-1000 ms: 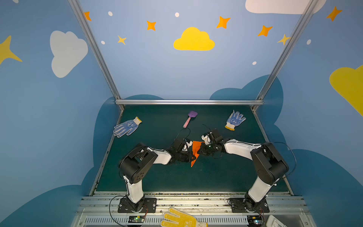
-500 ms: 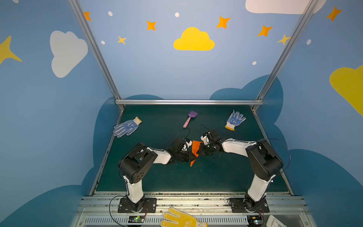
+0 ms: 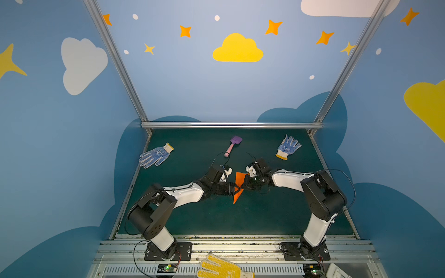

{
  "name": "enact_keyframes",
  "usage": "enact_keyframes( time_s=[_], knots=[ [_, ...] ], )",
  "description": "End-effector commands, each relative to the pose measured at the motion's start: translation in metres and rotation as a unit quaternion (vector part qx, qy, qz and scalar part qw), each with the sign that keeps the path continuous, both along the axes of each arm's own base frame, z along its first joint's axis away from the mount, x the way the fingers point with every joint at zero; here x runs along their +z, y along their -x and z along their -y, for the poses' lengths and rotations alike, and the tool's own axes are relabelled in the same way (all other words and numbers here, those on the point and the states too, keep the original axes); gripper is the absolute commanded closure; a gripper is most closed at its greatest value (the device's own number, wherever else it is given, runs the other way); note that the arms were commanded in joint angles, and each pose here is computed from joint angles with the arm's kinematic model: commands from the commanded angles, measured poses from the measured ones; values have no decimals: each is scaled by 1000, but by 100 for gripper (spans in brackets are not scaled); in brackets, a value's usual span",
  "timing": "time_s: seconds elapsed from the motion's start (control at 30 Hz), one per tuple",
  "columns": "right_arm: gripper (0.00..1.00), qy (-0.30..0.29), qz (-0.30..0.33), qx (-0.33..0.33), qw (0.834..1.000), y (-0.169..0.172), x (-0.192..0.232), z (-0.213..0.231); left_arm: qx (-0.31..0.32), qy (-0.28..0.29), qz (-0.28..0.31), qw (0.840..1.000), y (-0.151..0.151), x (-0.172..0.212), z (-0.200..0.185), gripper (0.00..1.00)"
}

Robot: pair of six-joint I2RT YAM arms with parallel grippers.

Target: Fold a paper plane with a square sheet of paper (fold left side to right side)

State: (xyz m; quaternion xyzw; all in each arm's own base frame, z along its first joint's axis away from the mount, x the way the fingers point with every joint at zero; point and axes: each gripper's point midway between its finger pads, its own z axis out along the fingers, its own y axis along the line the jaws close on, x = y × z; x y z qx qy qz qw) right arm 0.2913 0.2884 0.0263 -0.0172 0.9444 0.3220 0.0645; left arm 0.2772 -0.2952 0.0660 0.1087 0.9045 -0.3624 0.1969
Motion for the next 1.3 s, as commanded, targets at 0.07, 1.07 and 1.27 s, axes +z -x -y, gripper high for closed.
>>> enact_keyframes(
  time_s=[0.07, 1.07, 1.27],
  knots=[
    [100, 3, -4, -3, 1000, 1, -5, 0, -13, -80, -20, 997, 12, -26, -12, 35],
    [100, -11, -7, -7, 1000, -1, -1, -4, -35, -190, 1, 981, 11, -65, -4, 41],
    [100, -17, -7, -7, 1000, -1, 4, -6, -39, -192, -3, 981, 12, -70, -3, 54]
  ],
)
